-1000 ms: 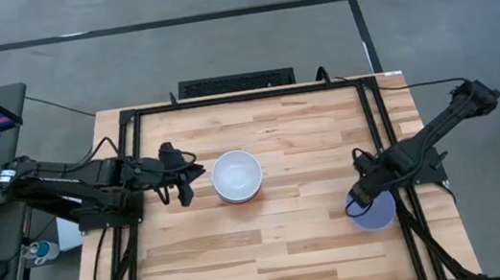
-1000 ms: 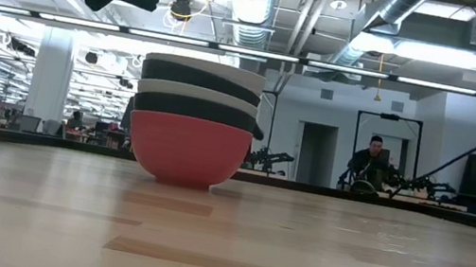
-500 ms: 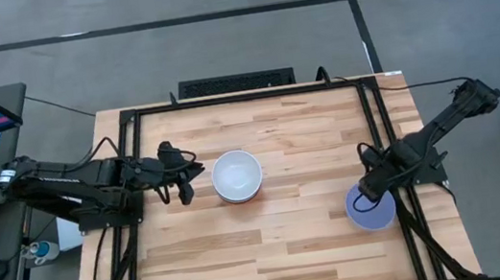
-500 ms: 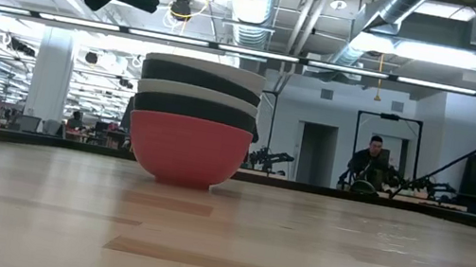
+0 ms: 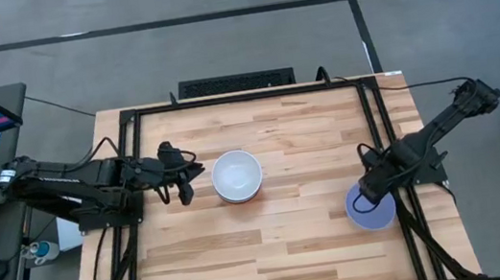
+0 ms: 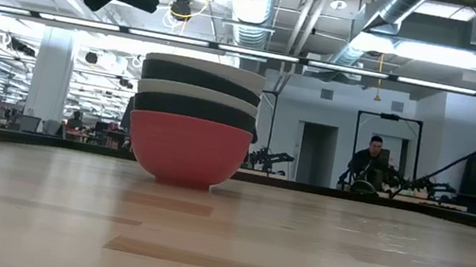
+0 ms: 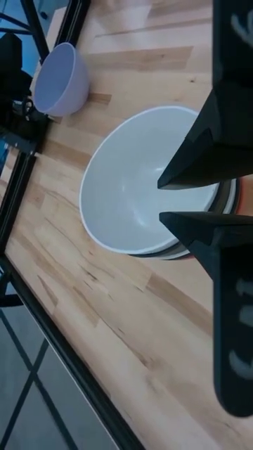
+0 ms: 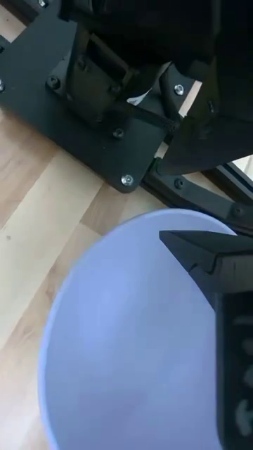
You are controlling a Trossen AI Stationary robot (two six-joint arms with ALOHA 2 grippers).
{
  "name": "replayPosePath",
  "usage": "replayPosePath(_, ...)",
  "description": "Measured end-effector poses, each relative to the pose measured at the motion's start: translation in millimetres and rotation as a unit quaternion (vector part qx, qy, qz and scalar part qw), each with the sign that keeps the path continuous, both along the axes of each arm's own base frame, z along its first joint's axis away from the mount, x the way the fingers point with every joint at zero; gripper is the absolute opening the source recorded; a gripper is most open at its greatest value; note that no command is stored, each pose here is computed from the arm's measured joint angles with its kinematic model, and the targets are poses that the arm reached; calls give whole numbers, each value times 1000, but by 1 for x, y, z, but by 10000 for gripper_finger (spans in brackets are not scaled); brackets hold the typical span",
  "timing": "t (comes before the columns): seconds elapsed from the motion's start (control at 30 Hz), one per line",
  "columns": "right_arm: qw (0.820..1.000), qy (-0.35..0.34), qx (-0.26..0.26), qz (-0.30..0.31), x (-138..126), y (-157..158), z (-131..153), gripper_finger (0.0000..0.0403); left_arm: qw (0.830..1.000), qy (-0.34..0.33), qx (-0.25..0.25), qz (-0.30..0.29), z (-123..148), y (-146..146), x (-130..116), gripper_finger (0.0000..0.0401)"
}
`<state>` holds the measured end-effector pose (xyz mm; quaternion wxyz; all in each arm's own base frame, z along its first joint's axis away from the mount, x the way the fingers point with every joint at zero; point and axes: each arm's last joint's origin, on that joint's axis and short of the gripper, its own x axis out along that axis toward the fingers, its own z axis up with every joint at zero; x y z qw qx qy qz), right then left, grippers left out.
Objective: Nest bowls inside each other
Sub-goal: Stack the light blue bowl on the white bowl
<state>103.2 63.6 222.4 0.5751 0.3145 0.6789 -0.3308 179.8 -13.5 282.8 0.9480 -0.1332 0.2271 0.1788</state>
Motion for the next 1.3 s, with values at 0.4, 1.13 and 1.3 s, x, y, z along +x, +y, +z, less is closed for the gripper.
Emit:
replayPosePath(0.4,1000,27,-11,-8,6,5,-9,160,1000,20,2,0,-3,0,-2,53)
replayPosePath(1.13,1000,-3,18,-23,13,10,-7,143,1000,24,10,-5,-4,0,-2,53)
replayPosePath(1.3,998,-21,-13,-61,14,8,-8,114,1000,24,10,-5,-4,0,-2,53)
